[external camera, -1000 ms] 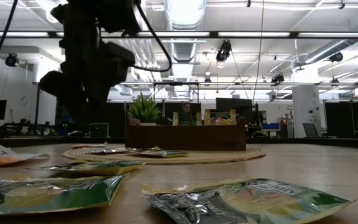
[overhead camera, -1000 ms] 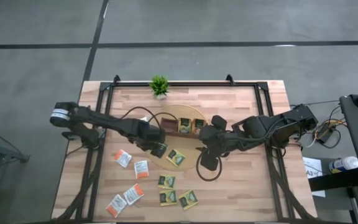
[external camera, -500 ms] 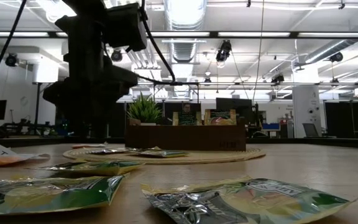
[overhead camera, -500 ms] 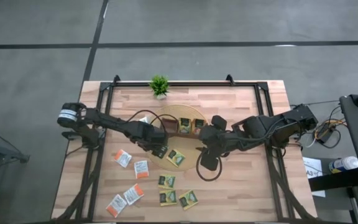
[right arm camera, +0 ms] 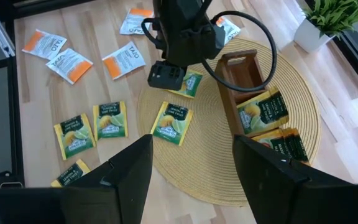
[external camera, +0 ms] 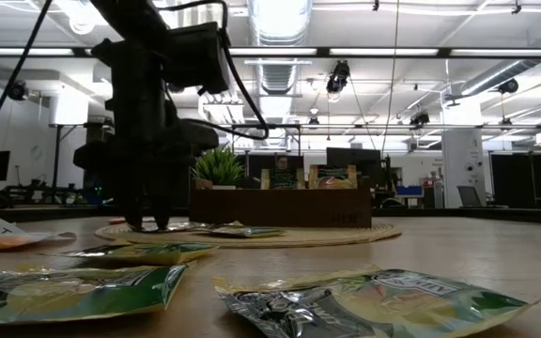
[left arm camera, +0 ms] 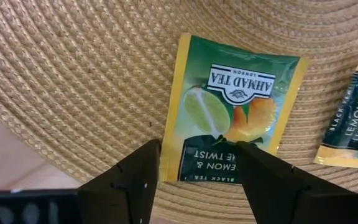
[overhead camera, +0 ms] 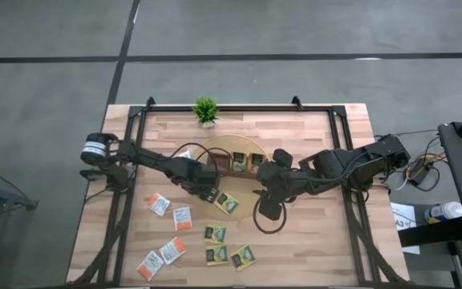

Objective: Pick & Place Tea
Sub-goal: Put the yellow tea bag into the middle section of the wooden organizer

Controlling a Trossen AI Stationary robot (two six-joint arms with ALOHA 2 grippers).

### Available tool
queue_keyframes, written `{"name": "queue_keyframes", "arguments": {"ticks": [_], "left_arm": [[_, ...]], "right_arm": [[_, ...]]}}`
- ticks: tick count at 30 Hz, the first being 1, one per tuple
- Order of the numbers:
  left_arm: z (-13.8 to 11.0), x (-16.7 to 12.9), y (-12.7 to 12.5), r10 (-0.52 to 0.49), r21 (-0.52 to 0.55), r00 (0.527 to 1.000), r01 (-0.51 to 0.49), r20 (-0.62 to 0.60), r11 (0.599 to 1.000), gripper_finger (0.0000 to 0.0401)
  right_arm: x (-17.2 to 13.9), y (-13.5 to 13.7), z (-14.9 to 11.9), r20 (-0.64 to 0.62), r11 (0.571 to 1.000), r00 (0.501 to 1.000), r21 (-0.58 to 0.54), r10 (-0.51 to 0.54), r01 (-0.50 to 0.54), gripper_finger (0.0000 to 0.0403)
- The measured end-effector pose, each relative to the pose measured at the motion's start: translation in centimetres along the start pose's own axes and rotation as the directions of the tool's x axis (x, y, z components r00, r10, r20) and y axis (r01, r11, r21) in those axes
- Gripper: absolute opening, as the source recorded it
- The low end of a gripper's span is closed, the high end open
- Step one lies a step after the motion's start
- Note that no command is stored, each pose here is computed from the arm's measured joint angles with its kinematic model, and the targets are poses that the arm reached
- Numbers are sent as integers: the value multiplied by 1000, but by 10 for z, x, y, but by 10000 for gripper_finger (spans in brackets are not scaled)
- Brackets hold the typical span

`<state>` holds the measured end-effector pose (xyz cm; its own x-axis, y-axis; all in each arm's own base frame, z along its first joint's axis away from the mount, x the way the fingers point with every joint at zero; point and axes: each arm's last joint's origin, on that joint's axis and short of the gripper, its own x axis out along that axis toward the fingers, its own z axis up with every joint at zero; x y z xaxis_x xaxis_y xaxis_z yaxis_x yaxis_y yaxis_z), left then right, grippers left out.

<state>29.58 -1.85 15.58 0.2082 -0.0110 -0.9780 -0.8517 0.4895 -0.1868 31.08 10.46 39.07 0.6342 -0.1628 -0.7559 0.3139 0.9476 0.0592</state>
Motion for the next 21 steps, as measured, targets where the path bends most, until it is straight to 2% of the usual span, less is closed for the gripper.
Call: {"name": "queue_keyframes", "arguments": {"ticks": [9,21], "left_arm": [[1,8,0,24,-3,1000,-24,-10,1000,212],[2,2,1,69,3,997,-69,22,998,212]], "right_arm": [[0,0,0,0,1000,1000,-4,0,0,219],[0,0,0,0,1000,1000,-11,0,0,219]]}}
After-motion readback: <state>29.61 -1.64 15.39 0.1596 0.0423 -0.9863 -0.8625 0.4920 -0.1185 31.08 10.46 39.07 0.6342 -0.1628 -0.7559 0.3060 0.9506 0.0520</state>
